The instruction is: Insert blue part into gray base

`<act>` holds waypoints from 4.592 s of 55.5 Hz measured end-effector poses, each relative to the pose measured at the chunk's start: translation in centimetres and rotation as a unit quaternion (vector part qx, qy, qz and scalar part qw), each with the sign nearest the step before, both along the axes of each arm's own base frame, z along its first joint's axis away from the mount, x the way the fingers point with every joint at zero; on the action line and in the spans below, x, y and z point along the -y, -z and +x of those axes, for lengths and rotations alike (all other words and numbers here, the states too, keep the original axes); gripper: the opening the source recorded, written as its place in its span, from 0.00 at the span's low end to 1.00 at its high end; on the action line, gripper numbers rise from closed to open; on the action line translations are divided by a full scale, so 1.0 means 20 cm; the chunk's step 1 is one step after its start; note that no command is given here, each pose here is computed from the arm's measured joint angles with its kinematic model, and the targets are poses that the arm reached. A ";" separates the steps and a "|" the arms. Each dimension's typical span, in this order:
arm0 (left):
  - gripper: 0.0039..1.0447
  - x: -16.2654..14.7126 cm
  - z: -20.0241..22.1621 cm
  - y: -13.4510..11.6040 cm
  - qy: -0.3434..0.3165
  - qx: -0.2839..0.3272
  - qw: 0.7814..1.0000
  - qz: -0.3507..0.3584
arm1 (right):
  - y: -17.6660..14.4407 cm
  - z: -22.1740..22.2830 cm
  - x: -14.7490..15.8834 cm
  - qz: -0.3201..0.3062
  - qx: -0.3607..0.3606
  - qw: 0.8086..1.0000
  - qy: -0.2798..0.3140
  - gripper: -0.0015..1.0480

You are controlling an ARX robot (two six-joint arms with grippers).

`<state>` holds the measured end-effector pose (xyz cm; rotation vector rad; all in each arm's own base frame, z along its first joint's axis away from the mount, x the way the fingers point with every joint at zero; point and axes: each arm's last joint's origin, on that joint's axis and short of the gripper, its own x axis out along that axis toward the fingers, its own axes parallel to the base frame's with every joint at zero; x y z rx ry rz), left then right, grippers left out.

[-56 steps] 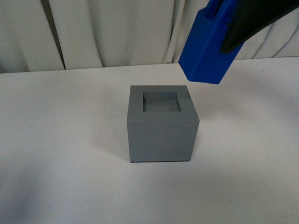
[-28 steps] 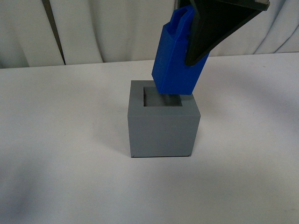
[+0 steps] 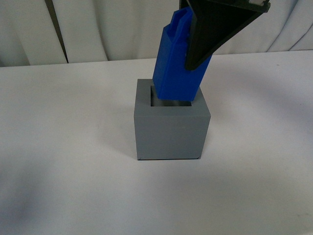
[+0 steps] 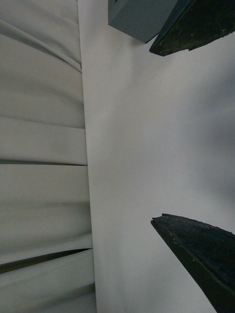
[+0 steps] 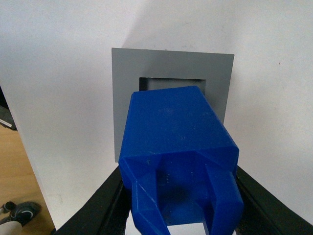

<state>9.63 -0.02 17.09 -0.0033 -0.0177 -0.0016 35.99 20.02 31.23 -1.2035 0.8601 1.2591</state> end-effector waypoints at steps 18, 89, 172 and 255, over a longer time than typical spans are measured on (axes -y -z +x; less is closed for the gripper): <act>0.94 0.00 0.00 0.00 0.000 0.000 1.000 0.000 | 0.04 0.01 -0.01 -0.002 -0.006 1.000 0.014 0.46; 0.94 0.00 0.00 0.00 0.000 0.000 1.000 0.000 | 0.05 0.04 -0.05 -0.009 -0.009 0.999 0.033 0.46; 0.94 0.00 0.00 0.00 0.000 0.000 1.000 0.000 | 0.08 0.05 -0.06 -0.026 0.009 0.999 0.025 0.46; 0.94 0.00 0.00 0.00 0.000 0.000 1.000 0.000 | -0.01 0.05 -0.05 0.018 -0.009 0.999 0.029 0.93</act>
